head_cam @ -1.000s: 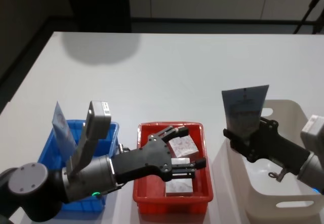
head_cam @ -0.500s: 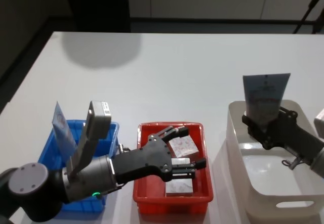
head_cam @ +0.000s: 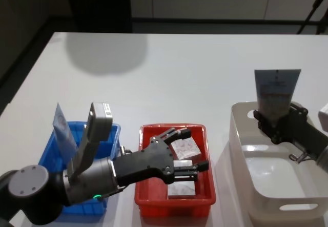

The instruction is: Bimanual collaborative sorting of washing and personal care products

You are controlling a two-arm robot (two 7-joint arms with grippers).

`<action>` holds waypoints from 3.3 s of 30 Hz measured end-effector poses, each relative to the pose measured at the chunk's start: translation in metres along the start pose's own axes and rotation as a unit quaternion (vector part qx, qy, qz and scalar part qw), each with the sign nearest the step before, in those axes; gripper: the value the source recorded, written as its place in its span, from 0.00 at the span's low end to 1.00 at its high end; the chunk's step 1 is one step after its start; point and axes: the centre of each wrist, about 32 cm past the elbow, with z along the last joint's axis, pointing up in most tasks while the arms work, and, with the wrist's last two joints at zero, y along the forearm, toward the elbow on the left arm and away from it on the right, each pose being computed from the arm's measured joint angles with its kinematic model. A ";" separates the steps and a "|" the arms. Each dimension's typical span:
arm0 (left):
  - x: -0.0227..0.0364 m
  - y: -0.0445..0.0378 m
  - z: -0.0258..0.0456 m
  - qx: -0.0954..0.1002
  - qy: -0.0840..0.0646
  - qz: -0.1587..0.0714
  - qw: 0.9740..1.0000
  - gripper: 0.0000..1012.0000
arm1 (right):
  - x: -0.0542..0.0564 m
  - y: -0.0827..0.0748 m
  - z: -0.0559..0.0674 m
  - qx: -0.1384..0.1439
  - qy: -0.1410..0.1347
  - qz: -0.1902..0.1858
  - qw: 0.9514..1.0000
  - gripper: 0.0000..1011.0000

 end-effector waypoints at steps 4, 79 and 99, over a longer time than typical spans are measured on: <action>0.0000 0.0000 0.0000 0.000 0.000 0.000 1.000 0.99 | 0.001 0.002 -0.002 -0.006 0.001 -0.007 1.000 0.49; 0.0000 0.0000 0.0000 0.000 0.000 0.000 1.000 0.99 | 0.009 0.061 -0.035 -0.123 0.040 -0.084 0.988 0.49; 0.0000 0.0000 0.0000 0.000 0.000 0.000 1.000 0.99 | 0.007 0.066 -0.047 -0.150 0.037 -0.091 0.984 0.49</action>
